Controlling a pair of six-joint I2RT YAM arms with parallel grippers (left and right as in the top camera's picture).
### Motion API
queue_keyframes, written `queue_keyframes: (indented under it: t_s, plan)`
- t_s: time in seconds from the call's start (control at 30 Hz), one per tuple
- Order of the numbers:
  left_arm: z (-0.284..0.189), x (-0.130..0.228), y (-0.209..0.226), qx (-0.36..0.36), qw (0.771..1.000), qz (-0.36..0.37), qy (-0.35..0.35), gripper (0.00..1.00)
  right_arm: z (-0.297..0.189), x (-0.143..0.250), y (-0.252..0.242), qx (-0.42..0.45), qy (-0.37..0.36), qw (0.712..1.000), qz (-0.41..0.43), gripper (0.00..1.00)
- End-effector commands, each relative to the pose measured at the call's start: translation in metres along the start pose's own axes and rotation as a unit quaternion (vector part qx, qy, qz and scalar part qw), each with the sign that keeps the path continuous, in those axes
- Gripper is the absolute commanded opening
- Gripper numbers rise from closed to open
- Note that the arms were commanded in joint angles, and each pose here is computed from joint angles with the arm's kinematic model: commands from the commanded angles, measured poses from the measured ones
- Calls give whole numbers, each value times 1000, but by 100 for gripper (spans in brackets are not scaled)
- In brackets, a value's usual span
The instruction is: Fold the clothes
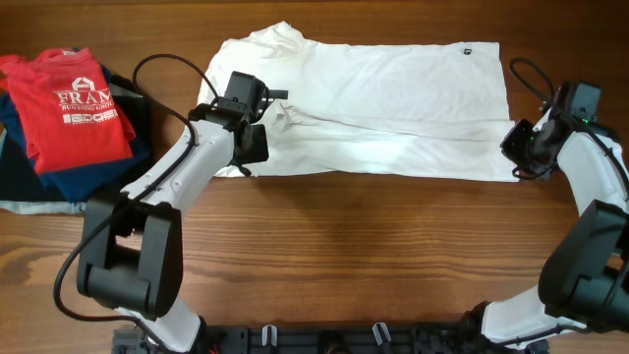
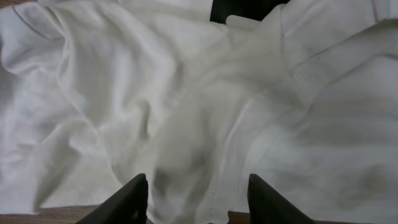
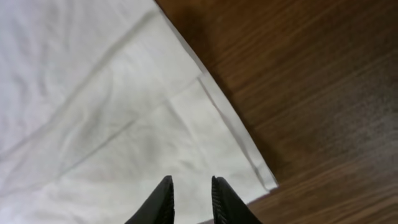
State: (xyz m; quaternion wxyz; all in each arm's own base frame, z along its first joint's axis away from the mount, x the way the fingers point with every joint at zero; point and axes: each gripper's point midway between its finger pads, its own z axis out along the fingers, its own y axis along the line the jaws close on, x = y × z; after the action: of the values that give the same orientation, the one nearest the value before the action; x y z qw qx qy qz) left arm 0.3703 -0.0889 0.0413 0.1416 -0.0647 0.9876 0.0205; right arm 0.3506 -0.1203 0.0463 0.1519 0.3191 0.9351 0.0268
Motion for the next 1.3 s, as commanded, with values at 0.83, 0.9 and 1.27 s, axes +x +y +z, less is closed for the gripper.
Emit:
queue_keyframes:
  t_s: [0.83, 0.9, 1.27]
  plan:
    - [45, 7, 68, -64, 994, -72, 50, 60, 29, 36, -32, 67, 43, 997, 15, 59]
    - [46, 8, 68, -64, 994, -72, 49, 60, 30, 32, -31, 63, 32, 997, 20, 59]
    - [50, 13, 69, -64, 994, -72, 50, 62, 42, 40, -39, 74, 21, 996, 49, 24]
